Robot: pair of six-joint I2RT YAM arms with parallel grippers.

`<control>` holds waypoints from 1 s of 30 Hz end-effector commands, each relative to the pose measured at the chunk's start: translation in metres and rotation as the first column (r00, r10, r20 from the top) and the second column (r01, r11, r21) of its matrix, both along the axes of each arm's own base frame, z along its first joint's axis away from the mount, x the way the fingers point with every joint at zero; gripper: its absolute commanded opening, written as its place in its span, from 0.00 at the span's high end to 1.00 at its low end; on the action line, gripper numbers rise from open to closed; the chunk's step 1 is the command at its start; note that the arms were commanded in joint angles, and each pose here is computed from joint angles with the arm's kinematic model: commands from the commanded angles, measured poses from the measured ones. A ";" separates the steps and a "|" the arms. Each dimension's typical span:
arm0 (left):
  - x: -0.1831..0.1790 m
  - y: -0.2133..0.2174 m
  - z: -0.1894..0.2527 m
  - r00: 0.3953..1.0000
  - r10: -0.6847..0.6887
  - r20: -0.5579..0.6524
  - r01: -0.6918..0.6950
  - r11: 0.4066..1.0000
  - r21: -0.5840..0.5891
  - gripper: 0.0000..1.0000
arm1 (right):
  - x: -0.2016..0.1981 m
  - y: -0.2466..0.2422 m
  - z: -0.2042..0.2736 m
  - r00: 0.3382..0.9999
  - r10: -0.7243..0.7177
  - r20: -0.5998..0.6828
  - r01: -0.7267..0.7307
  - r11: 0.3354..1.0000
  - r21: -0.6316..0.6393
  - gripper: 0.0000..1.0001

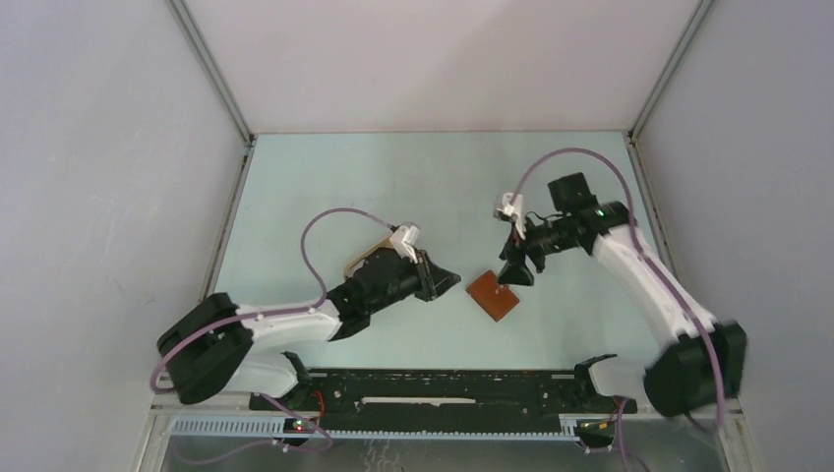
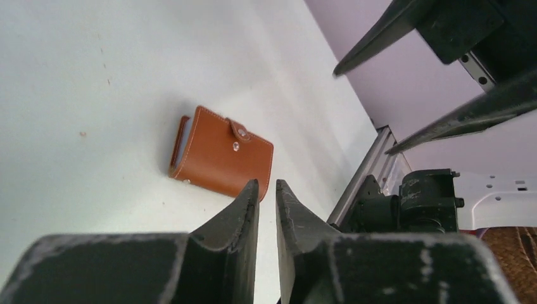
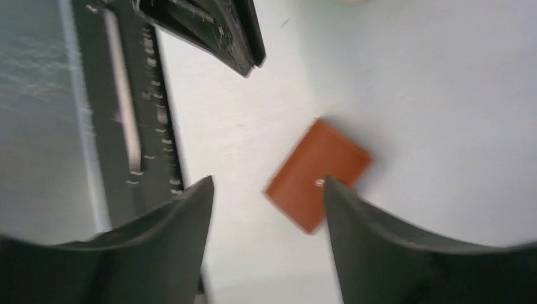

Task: Put the credit cards into the card holder
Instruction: Close the card holder at the center of the board.

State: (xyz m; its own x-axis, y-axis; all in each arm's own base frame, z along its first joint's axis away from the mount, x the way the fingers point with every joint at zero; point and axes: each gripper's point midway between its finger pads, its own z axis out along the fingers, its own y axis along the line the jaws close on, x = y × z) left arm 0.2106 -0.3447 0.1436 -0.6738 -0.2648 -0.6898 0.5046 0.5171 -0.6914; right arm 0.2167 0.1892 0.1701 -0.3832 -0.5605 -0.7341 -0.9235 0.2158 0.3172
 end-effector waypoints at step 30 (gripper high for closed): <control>0.048 -0.056 -0.057 0.954 -0.261 0.147 0.219 0.943 0.252 0.29 | 0.037 -0.037 -0.064 0.926 0.004 0.378 0.050 0.990 -0.133 0.31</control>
State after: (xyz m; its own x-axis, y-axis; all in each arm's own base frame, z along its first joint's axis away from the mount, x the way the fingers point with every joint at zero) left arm 0.2506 -0.3743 0.0769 -0.5738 0.0385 -0.8181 0.6864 0.5676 -0.4547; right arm 0.2453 0.1472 0.0900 -0.1304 -0.7026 -0.6995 -0.9648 0.2524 -0.0738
